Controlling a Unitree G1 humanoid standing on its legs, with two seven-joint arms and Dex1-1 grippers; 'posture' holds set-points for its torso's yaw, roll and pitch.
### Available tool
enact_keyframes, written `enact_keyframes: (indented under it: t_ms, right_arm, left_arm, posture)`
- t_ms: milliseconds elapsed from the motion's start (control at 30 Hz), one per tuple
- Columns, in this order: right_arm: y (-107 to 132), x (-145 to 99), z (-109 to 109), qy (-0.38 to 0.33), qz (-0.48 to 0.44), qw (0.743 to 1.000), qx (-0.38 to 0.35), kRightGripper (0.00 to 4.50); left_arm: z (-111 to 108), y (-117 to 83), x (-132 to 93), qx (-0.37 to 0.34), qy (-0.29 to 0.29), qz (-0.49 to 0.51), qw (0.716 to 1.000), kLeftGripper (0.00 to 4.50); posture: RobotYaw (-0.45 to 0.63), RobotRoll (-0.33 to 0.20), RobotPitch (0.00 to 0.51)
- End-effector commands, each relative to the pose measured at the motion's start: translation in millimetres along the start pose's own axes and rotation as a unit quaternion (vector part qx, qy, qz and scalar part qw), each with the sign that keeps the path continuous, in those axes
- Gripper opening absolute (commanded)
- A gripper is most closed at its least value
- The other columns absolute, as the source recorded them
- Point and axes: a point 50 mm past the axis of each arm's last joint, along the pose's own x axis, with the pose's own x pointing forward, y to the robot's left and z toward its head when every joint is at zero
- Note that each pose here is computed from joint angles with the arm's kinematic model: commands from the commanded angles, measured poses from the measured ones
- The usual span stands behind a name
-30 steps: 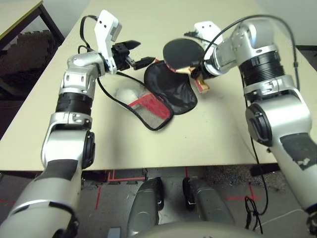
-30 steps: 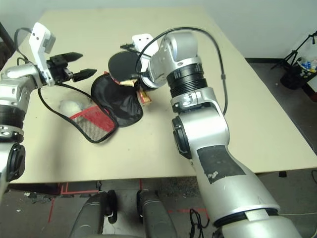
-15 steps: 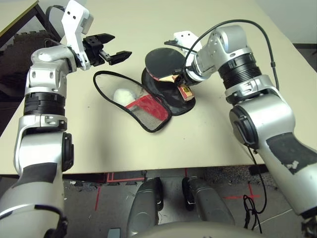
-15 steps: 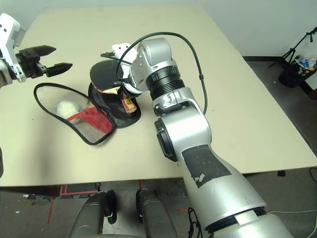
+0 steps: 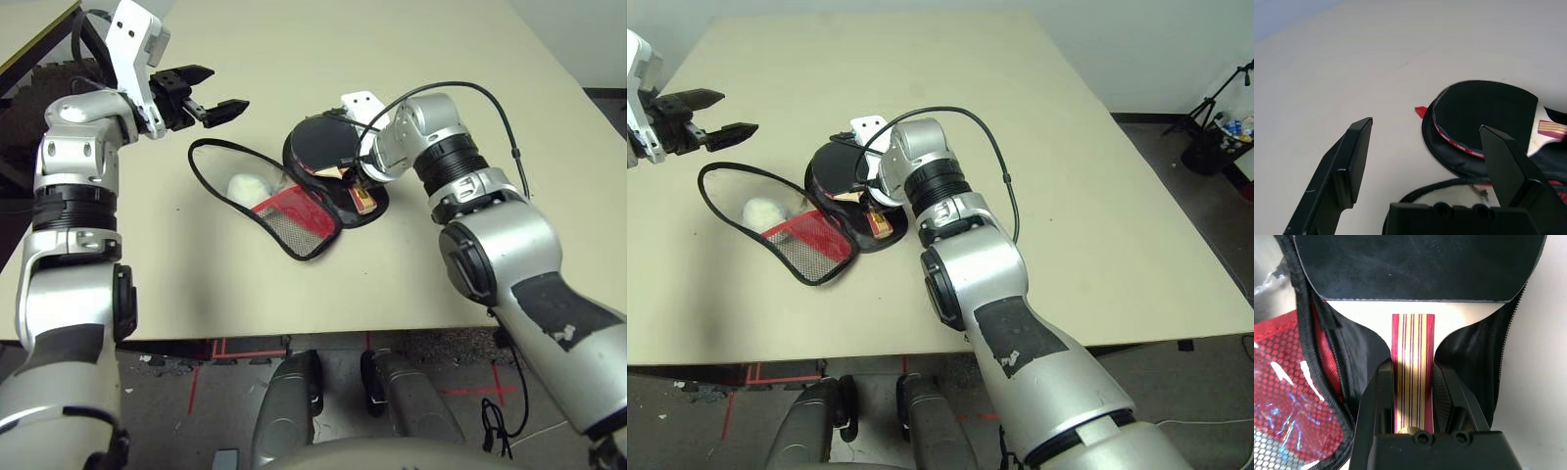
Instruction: Store the ping-pong paddle in its case and zip it.
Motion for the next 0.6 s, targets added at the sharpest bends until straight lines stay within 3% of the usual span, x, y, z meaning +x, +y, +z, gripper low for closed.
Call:
enact_keyframes:
  t_ms: [33, 600]
  right_arm:
    - [2.0, 3.7, 0.4, -0.011, 0.003, 1.0, -0.002, 1.1]
    - [6.3, 11.8, -4.7, -0.008, 0.001, 1.0, -0.017, 1.1]
  left_arm:
    - [-1.3, 3.0, -7.1, -0.002, 0.001, 0.01, 1.0, 4.5]
    - [-1.9, 1.8, -8.7, -0.007, -0.001, 0.017, 1.0, 4.5]
  posture:
    - [0.02, 0.0, 0.139]
    - [0.03, 0.0, 0.137]
